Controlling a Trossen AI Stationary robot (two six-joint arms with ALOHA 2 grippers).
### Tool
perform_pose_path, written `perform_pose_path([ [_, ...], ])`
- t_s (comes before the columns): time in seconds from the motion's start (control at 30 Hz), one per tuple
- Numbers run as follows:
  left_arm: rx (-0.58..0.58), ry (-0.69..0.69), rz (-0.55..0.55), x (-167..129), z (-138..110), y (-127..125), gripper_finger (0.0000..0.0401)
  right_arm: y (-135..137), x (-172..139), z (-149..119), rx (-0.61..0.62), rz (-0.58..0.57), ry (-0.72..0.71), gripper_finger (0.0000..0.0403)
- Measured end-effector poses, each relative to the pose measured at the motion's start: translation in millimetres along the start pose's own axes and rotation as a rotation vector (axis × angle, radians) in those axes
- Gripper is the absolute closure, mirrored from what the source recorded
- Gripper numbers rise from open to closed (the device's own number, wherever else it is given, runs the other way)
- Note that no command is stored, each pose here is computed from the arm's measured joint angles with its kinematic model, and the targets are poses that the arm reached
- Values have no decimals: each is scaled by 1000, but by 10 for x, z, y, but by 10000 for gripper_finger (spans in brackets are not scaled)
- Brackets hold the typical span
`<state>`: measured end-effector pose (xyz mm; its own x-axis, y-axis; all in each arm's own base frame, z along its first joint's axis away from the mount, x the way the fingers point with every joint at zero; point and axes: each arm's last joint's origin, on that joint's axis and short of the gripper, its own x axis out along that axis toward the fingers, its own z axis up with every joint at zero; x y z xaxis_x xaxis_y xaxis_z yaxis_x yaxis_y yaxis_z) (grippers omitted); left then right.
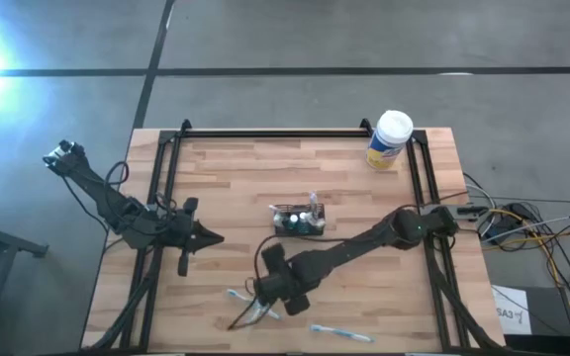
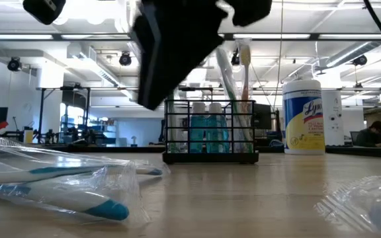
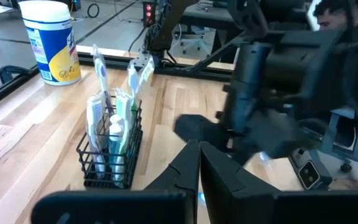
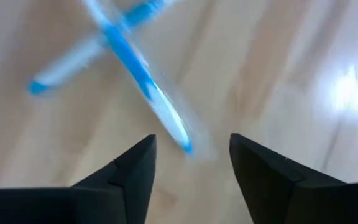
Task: Pick & Place toothbrushing station
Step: Put the left blue toothbrush into the black organizer
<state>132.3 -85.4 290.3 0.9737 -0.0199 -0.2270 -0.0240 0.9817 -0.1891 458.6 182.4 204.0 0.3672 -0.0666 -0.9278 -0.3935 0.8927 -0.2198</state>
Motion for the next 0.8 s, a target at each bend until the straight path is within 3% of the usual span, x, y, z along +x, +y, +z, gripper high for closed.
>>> perform_pose_path([
  [0.2, 11, 21, -15, 7, -19, -5, 385, 110, 29, 75, -170, 24, -77, 183],
  [0.8, 54, 52, -13, 71, -66, -43, 385, 27, 521, -81, -160, 101, -126, 186],
])
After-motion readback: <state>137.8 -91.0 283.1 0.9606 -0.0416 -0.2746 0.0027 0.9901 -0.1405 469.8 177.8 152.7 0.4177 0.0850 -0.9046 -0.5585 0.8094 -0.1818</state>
